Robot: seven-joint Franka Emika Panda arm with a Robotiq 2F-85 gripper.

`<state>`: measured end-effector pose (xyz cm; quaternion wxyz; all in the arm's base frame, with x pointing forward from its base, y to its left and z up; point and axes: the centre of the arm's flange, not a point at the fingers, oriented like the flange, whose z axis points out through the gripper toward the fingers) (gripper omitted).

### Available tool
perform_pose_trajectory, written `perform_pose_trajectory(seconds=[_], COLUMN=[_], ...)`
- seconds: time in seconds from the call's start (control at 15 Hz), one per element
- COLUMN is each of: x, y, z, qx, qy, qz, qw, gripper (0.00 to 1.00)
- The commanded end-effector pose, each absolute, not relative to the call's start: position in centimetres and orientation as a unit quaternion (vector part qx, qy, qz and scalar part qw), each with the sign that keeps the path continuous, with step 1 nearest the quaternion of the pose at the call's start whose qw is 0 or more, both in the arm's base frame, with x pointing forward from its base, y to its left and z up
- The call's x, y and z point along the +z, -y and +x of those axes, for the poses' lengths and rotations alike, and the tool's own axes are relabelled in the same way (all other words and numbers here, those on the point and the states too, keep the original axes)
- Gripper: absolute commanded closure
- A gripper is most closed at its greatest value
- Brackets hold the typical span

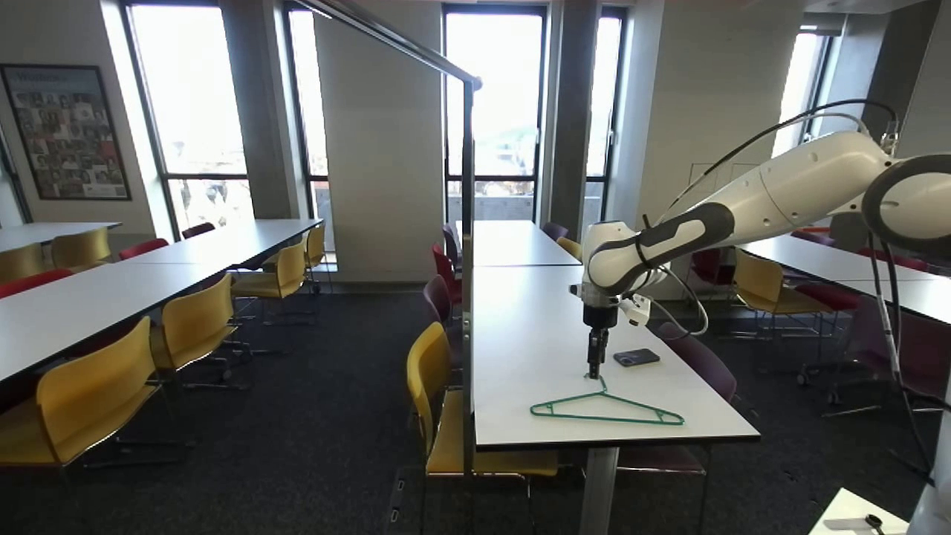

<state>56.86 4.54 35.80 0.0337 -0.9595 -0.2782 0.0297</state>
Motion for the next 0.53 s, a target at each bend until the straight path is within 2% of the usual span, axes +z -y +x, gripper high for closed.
perform_pose_trajectory(seconds=[0.0, 0.4, 0.47], x=[35.8, 34.6, 33.0], y=[-4.5, -4.4, -3.5], z=[57.0, 57.5, 58.4], qx=[0.029, 0.031, 0.015], qy=[0.278, 0.29, 0.291], qz=[-0.959, -0.956, -0.957], qw=[0.035, 0.033, 0.016], gripper=[0.0, 0.0, 0.0])
